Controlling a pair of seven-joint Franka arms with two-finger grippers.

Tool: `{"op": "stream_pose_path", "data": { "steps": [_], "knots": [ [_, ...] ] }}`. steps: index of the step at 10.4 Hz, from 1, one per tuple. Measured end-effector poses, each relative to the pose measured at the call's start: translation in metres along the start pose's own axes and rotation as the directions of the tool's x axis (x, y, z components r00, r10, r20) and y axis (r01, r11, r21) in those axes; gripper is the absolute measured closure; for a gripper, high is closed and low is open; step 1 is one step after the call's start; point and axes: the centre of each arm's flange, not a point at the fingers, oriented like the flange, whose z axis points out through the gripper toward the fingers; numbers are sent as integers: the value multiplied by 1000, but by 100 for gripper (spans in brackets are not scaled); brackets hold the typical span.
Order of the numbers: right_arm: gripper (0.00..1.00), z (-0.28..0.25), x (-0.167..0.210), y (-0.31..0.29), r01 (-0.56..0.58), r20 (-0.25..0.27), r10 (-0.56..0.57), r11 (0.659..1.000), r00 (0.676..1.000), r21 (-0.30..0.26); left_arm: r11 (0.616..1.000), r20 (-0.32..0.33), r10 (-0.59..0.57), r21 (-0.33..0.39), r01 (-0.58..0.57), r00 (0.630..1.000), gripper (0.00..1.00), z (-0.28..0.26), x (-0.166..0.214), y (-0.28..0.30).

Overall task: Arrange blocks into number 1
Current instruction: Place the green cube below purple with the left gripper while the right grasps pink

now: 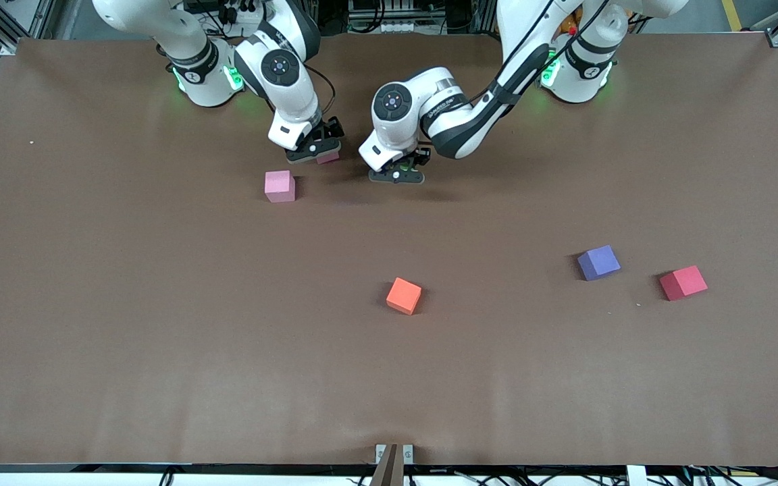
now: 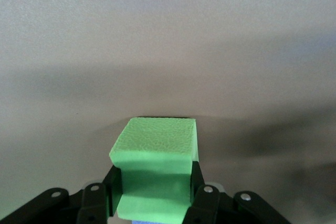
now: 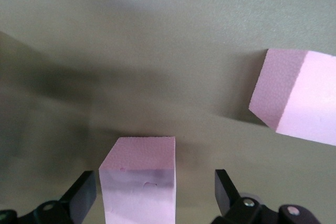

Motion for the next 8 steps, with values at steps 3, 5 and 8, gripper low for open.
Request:
{"op": "stream_pose_path", "data": {
  "steps": [3,5,8],
  "knots": [
    [0,6,0,0,-2,5,2,1000,1000,-3,1000,-1,2,4,-2,1000,25,-1,1,1],
    [0,13,0,-2,3,1,-3,1000,1000,-5,1000,-36,-16,-20,15,999,0,-27,12,0],
    [0,15,-1,-6,9,-6,-9,1000,1000,-2,988,-156,-127,-102,112,980,0,-116,62,-29]
  ]
}}
